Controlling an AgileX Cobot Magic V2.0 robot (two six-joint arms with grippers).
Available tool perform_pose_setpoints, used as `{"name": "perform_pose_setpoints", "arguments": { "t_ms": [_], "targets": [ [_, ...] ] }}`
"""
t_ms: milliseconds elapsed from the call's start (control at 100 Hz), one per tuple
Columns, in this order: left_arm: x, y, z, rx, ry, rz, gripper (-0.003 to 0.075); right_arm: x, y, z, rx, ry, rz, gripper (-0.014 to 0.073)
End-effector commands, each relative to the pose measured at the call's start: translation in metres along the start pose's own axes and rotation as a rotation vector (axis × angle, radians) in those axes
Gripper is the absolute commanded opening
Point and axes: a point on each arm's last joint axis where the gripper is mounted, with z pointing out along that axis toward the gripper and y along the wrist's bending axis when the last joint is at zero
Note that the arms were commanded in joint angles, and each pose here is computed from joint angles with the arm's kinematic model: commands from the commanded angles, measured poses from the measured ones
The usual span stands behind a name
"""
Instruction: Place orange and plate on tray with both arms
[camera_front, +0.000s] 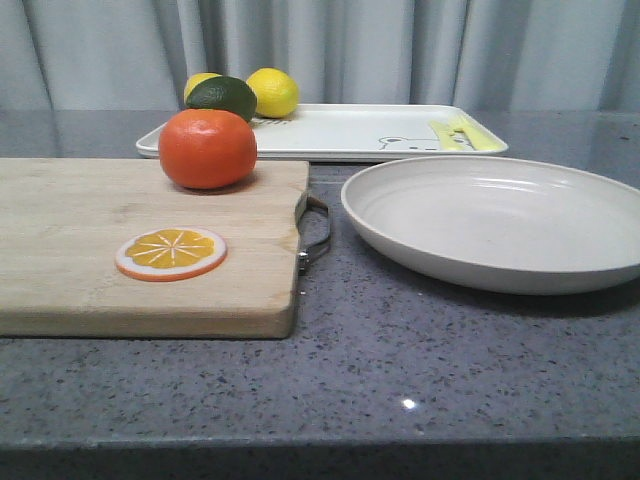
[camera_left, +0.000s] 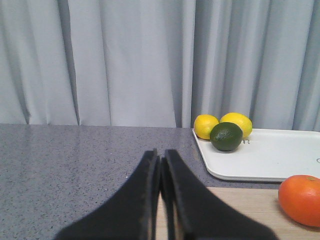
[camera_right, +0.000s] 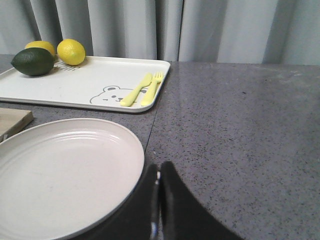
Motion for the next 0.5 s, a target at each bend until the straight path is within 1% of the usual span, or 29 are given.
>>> {"name": "perform_pose_setpoints", "arguments": {
  "t_ms": [0,180,300,360,490],
  "targets": [
    [-0.02,-0.002,0.007,0.008,-0.067,-0.017,-0.002,-0.022,0.002,0.008,-0.003,-0.045,-0.006,-0.0064],
    [-0.028,-0.003,0.02,0.002,-0.05,-0.017,-0.002,-0.034,0.003,0.029,0.001,0.019,-0.006,-0.0064],
    [-0.029,-0.003,0.028,-0.003,-0.036,-0.017,-0.002,-0.041,0.004,0.041,-0.002,0.002,-0.007,-0.0064],
    [-0.031,-0.003,0.03,-0.005,-0.053,-0.017,-0.002,-0.043,0.004,0.044,-0.004,-0.019,-0.007,-0.0064],
    [-0.033,-0.002,0.031,-0.006,-0.081,-0.017,-0.002,-0.042,0.004,0.047,-0.004,-0.011,-0.007,-0.0064]
  ]
}}
